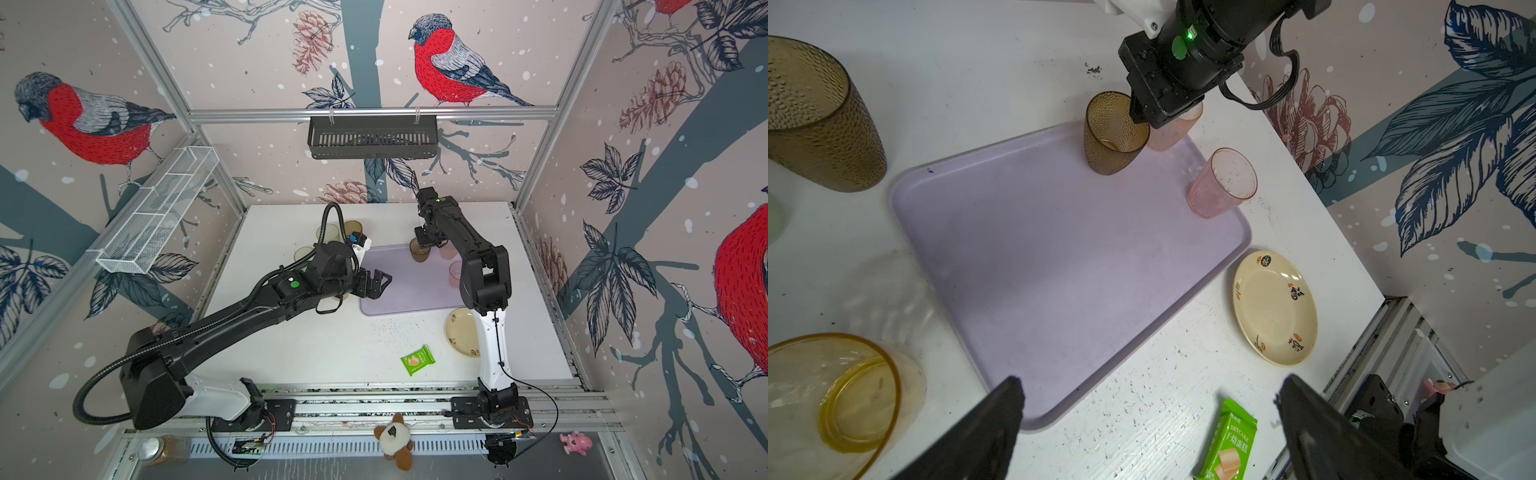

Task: Place the glasses into the tray
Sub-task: 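Lower the amber cup onto the tray beside the textured pink cup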

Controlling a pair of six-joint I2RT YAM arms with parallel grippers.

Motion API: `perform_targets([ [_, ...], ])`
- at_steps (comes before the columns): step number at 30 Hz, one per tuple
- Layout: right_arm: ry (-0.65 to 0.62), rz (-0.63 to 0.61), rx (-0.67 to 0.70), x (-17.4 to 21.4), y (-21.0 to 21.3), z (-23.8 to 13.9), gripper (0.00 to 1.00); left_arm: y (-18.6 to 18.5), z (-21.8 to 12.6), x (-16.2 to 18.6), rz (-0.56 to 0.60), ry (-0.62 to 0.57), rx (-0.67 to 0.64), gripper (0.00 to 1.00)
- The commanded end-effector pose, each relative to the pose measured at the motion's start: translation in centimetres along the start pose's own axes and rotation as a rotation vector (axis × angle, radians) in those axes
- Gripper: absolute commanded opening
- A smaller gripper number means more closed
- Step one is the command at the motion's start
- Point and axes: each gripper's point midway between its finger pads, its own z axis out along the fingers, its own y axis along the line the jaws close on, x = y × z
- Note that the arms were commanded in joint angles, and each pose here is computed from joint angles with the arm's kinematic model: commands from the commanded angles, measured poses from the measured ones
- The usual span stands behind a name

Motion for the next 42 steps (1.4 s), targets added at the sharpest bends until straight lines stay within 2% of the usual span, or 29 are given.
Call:
perform_targets([
  [1,0.000,0.000,0.003,0.01,-0.30,0.11,0.04,-0.20,-0.38,-0.55,0.012,-0.020,-0.003,0.96],
  [23,0.008,0.014,0.005,0.34,-1.04,0.77,0.05,-0.30,-0.28,-0.52,0.018,-0.020,-0.009,0.96],
  [42,-0.006,0.026,0.005,-0.01,-1.11,0.57,0.15,-0.36,-0.14,-0.62,0.028,-0.018,-0.009,0.96],
])
